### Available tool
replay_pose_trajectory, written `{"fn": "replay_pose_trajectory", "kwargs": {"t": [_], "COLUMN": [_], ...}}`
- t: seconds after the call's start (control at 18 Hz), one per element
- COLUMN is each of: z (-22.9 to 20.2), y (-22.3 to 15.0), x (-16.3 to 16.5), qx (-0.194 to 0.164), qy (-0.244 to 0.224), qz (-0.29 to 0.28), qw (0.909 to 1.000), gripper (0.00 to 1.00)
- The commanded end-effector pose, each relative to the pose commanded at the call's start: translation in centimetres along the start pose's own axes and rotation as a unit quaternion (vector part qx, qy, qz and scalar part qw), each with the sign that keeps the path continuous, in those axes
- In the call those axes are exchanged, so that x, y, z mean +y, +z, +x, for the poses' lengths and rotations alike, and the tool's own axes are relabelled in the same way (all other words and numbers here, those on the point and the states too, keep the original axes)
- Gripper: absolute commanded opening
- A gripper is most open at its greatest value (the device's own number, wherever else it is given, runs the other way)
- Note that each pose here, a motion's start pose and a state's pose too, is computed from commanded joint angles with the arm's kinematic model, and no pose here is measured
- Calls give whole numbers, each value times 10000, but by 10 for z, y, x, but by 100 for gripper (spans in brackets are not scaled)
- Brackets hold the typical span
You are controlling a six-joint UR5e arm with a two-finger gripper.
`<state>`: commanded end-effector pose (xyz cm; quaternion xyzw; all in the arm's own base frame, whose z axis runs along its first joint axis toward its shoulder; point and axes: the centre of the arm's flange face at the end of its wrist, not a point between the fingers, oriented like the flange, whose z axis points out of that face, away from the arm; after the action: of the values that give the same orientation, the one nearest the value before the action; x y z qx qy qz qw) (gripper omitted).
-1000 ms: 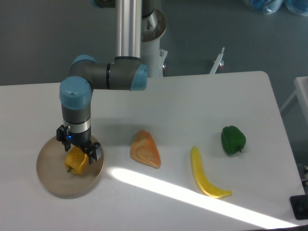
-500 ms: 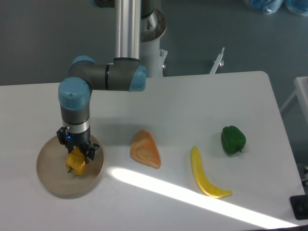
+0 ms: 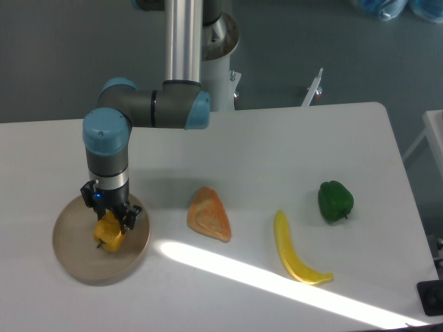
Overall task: Pick up the yellow pepper from the plate
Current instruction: 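Lift the yellow pepper off the plate and carry it past the toast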
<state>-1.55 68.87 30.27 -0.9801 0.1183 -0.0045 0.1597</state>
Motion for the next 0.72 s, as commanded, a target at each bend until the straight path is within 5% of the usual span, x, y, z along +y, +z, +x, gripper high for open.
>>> {"fn": "replay_pose_trajectory", "kwargs": {"t": [0.33,0.72], "z": [-62,-178], "y": [-61,-115], "x": [24,101], "qx": [-491,-672], "qy": [329,851], "qz": [130,-283], "qw": [9982,9937], "gripper": [44,44]}}
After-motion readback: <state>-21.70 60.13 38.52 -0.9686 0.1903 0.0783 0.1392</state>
